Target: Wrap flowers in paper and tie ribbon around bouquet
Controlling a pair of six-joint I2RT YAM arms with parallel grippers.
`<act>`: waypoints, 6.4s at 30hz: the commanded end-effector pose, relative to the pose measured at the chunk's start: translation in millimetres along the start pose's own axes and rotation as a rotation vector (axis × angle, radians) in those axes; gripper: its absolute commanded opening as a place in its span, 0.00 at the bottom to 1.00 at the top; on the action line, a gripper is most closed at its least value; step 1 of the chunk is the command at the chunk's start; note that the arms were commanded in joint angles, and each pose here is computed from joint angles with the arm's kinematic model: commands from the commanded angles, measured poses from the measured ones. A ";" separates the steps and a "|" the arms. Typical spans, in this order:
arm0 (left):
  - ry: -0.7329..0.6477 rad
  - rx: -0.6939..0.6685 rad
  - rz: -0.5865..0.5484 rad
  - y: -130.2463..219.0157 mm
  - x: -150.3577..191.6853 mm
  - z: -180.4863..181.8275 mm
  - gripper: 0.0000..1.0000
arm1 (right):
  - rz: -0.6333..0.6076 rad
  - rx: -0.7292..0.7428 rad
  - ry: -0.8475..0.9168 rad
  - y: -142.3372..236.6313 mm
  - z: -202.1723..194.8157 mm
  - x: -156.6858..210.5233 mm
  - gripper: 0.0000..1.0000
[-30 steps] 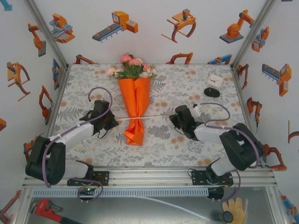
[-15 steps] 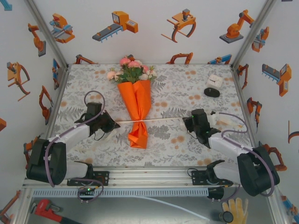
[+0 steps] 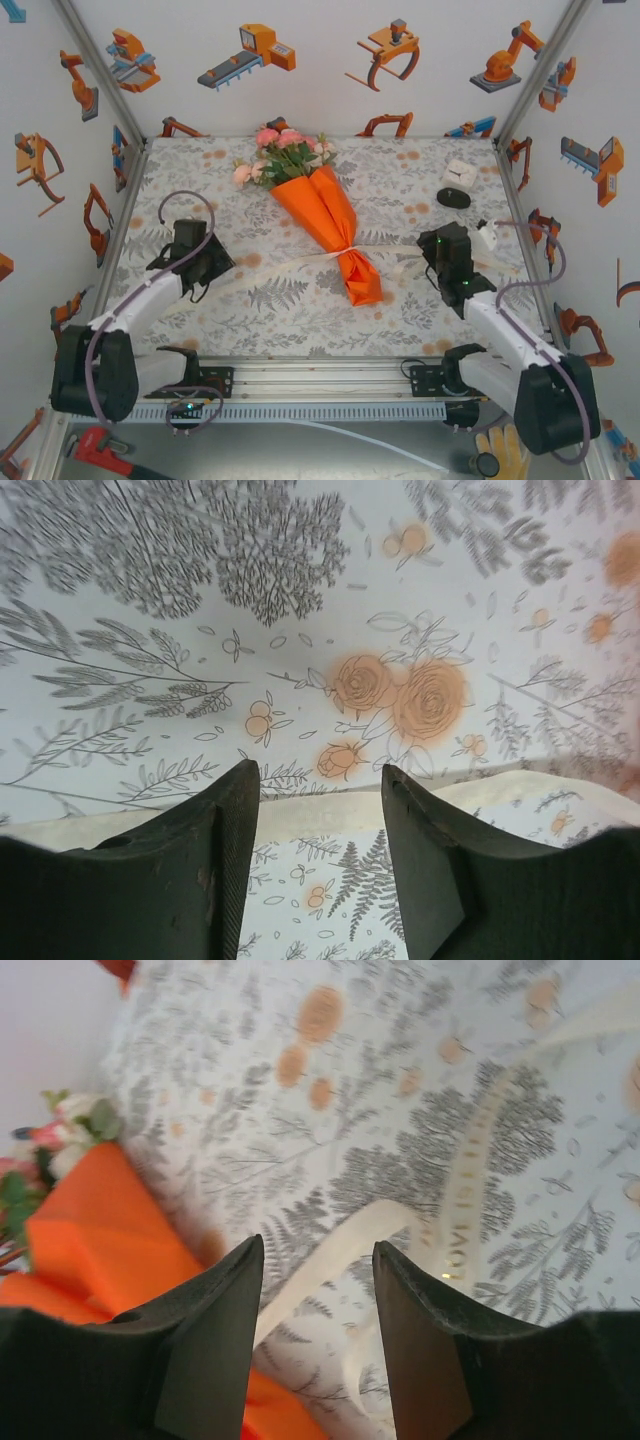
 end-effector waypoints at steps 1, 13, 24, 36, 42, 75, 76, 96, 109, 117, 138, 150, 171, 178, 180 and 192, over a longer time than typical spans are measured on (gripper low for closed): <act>-0.037 -0.048 -0.051 29.4 -11.9 -2.6 0.53 | 0.094 -0.020 0.100 18.4 14.1 -4.8 0.47; 0.339 0.273 0.128 55.2 38.1 -69.7 0.62 | 0.354 0.241 -0.163 -18.2 2.5 34.2 0.50; -0.052 0.049 -0.047 45.4 39.1 -70.1 0.71 | 0.225 0.463 0.128 -40.3 6.8 14.3 0.60; -1.002 0.402 0.100 -11.3 70.4 -179.4 0.86 | 0.591 0.180 0.431 -63.8 8.9 61.4 0.59; -1.202 0.391 0.112 -52.7 79.2 -210.0 0.86 | 0.621 0.151 0.506 -61.8 7.7 64.2 0.43; -0.676 0.023 0.068 -13.1 21.7 -112.4 0.60 | 0.658 0.216 0.769 -40.0 -2.5 71.0 0.49; -0.644 0.022 0.068 -5.0 14.3 -107.1 0.64 | 0.691 0.203 0.782 -37.7 -2.2 72.6 0.49; -0.714 -0.198 0.641 -3.5 10.2 -39.9 0.76 | 0.793 0.210 0.784 -8.3 -15.2 75.7 0.05; -0.650 -0.286 0.877 -48.2 34.0 -32.1 0.50 | 0.739 0.186 0.797 -5.2 -5.2 66.2 0.00; -0.645 -0.296 0.864 -42.4 34.8 -27.1 0.01 | 0.671 0.185 0.805 -3.4 1.8 56.6 0.00; -0.138 0.621 0.331 76.0 -73.4 -138.3 0.00 | 0.568 -0.928 0.653 84.2 184.5 119.5 0.61; -0.374 0.816 0.303 117.2 -71.6 -145.0 0.00 | 0.720 -1.076 0.657 64.8 238.0 194.6 0.66; -0.612 0.836 0.205 158.5 -60.8 -127.3 0.00 | 0.525 -1.509 1.050 67.7 242.5 217.5 0.56; -0.614 0.831 0.213 157.7 -60.4 -126.7 0.00 | 0.622 -1.596 1.021 68.9 244.4 228.4 0.52; -0.616 0.832 0.208 158.7 -60.4 -126.7 0.00 | 0.628 -1.594 1.019 68.2 244.4 229.5 0.43; -0.675 0.713 0.163 156.1 -53.9 -110.2 0.00 | 0.529 -1.541 1.020 71.7 251.3 214.1 0.00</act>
Point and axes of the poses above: each hand's point on the last joint's axis, 136 mm out from that joint toward the fingers, its own y axis back along the fingers, its own z axis along the line the jaws close on, x = y × z, the point moved 8 cm from there along y, back along the fingers, and after that the axes turned 4 degrees about -y, right-handed, at the moved point
